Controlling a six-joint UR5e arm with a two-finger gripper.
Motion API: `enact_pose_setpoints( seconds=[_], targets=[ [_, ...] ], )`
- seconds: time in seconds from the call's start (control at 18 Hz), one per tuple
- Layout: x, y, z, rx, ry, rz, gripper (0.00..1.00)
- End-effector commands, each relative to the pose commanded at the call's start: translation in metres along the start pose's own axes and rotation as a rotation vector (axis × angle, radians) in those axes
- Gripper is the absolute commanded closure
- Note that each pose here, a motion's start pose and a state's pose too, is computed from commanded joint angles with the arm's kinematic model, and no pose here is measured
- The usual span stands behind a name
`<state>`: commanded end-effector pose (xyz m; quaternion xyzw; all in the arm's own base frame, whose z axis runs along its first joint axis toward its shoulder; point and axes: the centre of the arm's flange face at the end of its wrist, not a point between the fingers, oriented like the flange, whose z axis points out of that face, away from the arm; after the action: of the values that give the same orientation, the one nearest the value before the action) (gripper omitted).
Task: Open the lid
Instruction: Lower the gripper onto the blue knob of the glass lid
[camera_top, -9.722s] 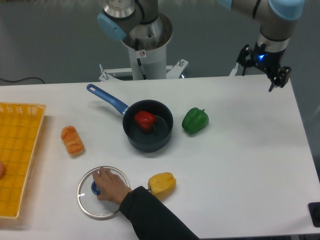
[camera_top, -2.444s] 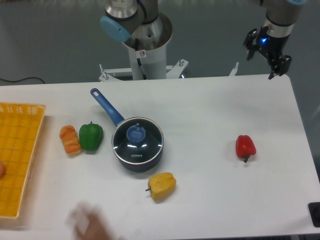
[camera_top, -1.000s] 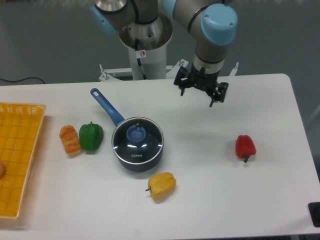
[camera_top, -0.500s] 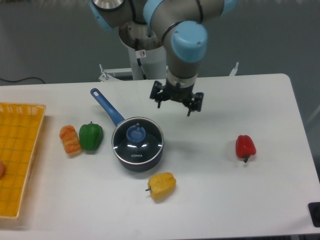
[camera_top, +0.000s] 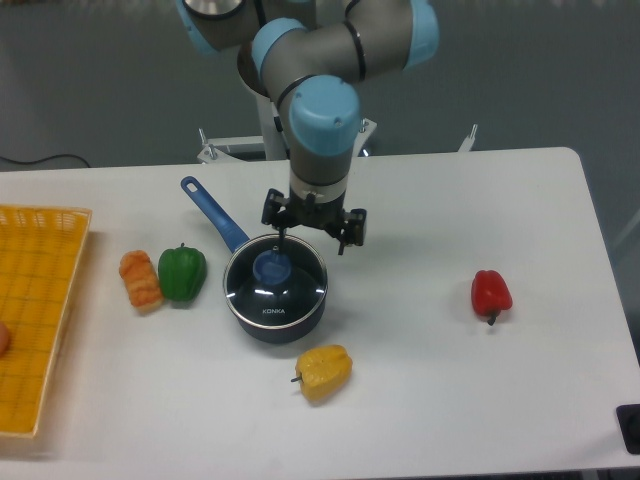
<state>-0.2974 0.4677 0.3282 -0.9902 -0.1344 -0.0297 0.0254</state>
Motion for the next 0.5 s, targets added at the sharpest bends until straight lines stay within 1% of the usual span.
enact_pose_setpoints(
  seconds=[0.22, 0.39, 0.5],
  targets=[
    [0.013, -0.01, 0.005, 0.011, -0.01, 0.003, 0.0],
    [0.019, -0.017, 0.009, 0.017, -0.018, -0.017, 0.0],
    [0.028, -0.024, 0.012, 0.028, -0.024, 0.0, 0.0]
  ],
)
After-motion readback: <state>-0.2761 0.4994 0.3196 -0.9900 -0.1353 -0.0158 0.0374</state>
